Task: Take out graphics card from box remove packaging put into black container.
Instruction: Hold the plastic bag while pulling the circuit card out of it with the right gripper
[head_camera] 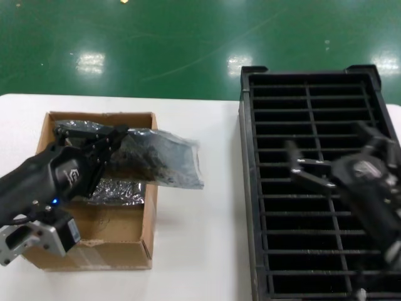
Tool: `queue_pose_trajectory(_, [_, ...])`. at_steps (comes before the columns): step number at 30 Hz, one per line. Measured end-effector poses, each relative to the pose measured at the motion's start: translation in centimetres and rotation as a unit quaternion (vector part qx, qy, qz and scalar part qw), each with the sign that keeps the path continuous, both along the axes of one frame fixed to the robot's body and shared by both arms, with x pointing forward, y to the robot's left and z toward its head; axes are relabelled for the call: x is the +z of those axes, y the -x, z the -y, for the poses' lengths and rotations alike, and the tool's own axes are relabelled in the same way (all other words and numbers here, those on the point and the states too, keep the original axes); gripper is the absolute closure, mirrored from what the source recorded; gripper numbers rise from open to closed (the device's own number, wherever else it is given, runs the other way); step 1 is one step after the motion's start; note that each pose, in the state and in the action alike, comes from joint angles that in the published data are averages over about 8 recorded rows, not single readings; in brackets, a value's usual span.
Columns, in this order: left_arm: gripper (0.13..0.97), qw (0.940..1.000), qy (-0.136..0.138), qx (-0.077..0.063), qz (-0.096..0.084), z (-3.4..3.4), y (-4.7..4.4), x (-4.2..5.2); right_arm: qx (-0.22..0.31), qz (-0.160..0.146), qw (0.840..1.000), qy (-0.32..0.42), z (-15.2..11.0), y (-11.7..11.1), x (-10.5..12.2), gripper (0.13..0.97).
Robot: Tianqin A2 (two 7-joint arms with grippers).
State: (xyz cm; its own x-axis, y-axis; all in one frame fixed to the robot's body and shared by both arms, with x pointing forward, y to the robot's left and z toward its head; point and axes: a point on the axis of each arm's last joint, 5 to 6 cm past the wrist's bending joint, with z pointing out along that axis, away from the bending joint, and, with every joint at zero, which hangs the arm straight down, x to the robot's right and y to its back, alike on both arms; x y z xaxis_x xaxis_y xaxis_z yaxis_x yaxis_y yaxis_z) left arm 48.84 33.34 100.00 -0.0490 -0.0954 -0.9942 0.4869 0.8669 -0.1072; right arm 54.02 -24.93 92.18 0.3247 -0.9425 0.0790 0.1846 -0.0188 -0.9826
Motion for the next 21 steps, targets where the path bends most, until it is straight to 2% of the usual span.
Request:
queue_pose_trajectory(7, [0.957, 1.0, 0.0, 0.0, 0.0, 0.0, 0.0, 0.0, 0.101, -0.001, 0.995, 0.013, -2.8, -1.5, 1.9, 0.171])
queue_pose_trajectory(10, [0.957, 1.0, 0.0, 0.0, 0.0, 0.0, 0.0, 0.0, 0.129, -0.008, 0.991, 0.021, -3.6, -1.9, 2.2, 0.211])
queue_pose_trajectory(16, [0.957, 1.0, 0.0, 0.0, 0.0, 0.0, 0.0, 0.0, 0.164, -0.022, 0.985, 0.042, -4.6, -2.3, 2.0, 0.279])
queue_pose_trajectory(21, [0.957, 1.0, 0.0, 0.0, 0.0, 0.0, 0.0, 0.0, 0.18, -0.029, 0.981, 0.059, -4.7, -2.2, 1.8, 0.387])
